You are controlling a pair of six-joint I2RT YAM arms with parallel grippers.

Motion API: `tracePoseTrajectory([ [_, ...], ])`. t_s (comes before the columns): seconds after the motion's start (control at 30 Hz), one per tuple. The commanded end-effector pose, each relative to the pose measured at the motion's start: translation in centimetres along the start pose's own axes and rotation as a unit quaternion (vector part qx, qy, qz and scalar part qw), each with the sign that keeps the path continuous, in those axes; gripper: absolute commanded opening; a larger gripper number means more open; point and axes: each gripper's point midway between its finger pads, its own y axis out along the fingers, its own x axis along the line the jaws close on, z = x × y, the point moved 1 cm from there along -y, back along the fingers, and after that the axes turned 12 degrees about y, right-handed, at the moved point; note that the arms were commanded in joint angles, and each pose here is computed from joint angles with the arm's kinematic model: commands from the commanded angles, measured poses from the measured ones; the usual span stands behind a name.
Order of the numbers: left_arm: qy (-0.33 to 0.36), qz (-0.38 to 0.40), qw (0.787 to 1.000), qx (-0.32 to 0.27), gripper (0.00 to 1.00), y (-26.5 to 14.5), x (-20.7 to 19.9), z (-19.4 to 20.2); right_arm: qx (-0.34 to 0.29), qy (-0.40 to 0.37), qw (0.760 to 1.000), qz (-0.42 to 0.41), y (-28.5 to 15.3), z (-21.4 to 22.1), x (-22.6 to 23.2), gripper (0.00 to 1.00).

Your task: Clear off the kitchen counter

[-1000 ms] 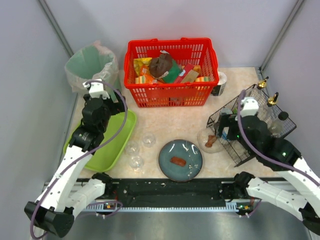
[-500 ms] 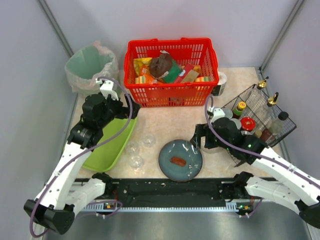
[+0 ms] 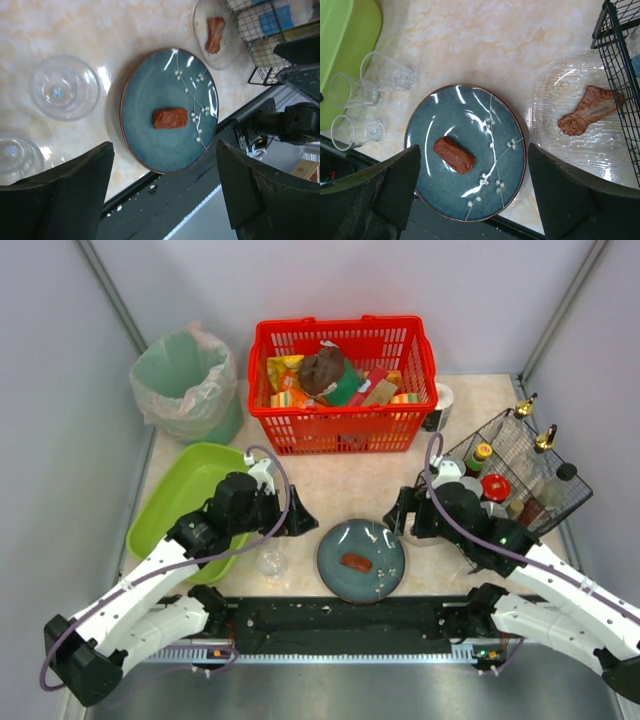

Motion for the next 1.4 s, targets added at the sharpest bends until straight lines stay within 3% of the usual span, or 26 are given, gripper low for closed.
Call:
tracePoseTrajectory([
  [0.0,-0.057,0.011,0.998,-0.012,0.85,0.4,-1.5,1.3,-0.018,0.02,1.0,-0.009,0.0,-0.5,0.3,0.85],
  [0.2,-0.07,-0.018,0.997,0.023,0.85,2.1,-2.0,5.6,-0.012,0.021,1.0,-0.019,-0.2,0.1,0.1,0.85],
  [0.33,-0.062,-0.076,0.995,0.019,0.84,3.6,-1.2,6.4,-0.015,0.022,0.999,-0.022,-0.5,0.4,-0.3,0.85],
  [0.63,-0.108,-0.146,0.983,0.031,0.67,6.6,-0.6,9.1,0.011,0.016,1.0,-0.011,0.2,2.3,-1.7,0.83],
  [0.9,-0.132,-0.202,0.969,0.051,0.66,8.8,-0.3,10.7,0.016,0.01,1.0,-0.02,-0.1,2.7,-1.7,0.83],
  [1.37,-0.189,-0.15,0.969,0.048,0.62,10.2,0.8,14.8,0.025,0.007,1.0,-0.013,0.5,3.4,-2.3,0.82],
])
